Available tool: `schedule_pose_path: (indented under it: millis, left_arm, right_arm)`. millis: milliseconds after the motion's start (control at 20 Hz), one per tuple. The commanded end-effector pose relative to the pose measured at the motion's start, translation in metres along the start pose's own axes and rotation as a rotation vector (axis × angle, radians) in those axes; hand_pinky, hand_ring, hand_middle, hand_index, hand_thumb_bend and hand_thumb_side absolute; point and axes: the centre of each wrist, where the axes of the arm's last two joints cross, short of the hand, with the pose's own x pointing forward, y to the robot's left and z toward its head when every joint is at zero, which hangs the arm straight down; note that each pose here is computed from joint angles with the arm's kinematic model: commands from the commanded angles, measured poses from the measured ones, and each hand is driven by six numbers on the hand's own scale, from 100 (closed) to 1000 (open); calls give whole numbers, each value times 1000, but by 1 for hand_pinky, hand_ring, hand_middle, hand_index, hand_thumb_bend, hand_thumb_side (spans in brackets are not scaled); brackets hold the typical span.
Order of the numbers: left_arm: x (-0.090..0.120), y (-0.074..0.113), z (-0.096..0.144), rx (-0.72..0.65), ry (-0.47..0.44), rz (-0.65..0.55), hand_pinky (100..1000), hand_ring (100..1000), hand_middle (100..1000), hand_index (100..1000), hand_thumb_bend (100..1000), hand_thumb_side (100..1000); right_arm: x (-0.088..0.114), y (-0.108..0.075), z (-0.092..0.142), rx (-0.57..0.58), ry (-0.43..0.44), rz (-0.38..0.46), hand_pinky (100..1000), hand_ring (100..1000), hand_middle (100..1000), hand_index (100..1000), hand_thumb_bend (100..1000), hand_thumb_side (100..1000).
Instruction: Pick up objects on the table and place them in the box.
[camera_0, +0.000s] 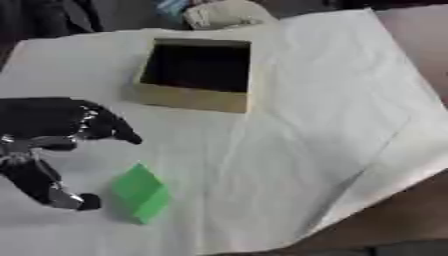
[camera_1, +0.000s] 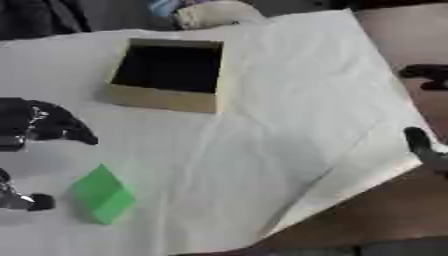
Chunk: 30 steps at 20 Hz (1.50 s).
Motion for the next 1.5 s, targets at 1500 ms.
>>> schedule_pose_path:
  millis: [1500]
  left_arm:
    - [14, 8, -43, -125, -10, -112, 822, 774, 743, 894, 345, 397]
  right_arm:
    - [6, -11, -3, 12, -30, 38, 893, 1000, 902, 1000, 100, 111]
